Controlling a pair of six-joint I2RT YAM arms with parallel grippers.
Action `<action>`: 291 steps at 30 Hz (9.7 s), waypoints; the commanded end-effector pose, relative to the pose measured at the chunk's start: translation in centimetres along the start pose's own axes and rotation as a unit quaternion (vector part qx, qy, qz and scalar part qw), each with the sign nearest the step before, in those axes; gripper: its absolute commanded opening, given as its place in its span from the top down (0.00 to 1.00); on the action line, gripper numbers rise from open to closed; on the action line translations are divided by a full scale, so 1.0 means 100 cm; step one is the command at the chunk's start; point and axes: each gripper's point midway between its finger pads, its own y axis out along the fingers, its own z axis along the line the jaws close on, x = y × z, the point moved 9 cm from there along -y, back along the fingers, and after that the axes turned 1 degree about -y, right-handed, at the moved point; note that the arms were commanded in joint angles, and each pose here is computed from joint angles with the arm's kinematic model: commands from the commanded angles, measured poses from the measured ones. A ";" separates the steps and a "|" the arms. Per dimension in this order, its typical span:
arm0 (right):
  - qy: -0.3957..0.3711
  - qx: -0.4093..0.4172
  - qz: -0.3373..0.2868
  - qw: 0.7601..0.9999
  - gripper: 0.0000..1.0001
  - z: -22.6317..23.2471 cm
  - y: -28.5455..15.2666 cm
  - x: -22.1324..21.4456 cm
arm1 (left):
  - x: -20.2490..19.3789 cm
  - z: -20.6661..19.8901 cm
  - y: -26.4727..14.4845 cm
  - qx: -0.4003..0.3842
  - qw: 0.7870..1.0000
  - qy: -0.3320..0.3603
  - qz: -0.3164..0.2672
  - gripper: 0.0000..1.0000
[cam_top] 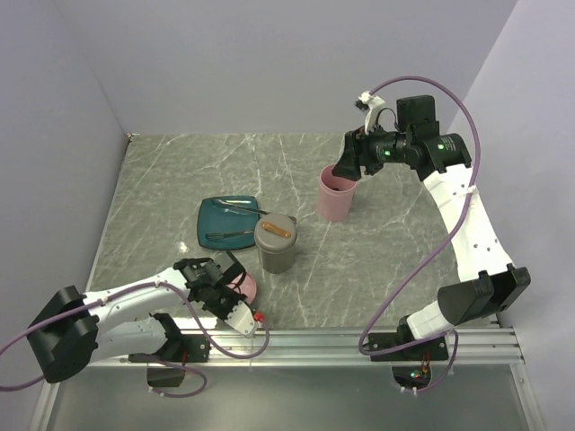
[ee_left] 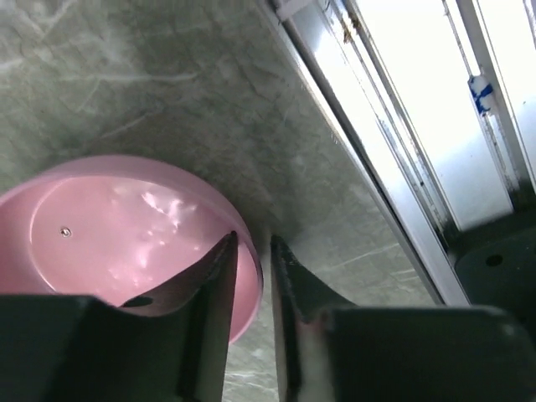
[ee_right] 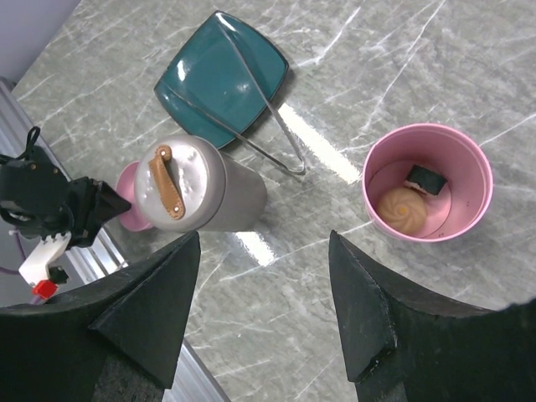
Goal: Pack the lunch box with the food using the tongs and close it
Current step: Pick up the box lid from the center of the board, then close the box lid on the packing box.
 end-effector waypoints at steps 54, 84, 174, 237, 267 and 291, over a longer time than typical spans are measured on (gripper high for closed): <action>0.165 0.333 -0.197 0.907 0.34 0.054 -0.024 0.034 | 0.170 0.120 -0.310 0.288 0.666 -0.211 -0.655 1.00; 0.208 0.416 -0.202 0.862 0.39 0.108 -0.007 0.044 | 0.156 0.144 -0.295 0.269 0.626 -0.263 -0.683 1.00; 0.006 -0.159 0.142 0.977 1.00 -0.087 0.089 0.003 | 0.047 0.153 -0.218 0.418 0.720 -0.488 -0.263 0.01; -0.013 -0.143 0.131 0.981 1.00 -0.079 0.066 0.012 | 0.040 0.146 -0.211 0.392 0.706 -0.512 -0.292 0.01; 0.017 -0.114 0.185 0.976 1.00 -0.094 0.110 -0.012 | 0.038 0.149 -0.211 0.386 0.704 -0.515 -0.299 0.01; 0.018 -0.108 0.279 0.954 1.00 -0.112 0.146 -0.055 | 0.037 0.146 -0.204 0.377 0.702 -0.522 -0.304 0.01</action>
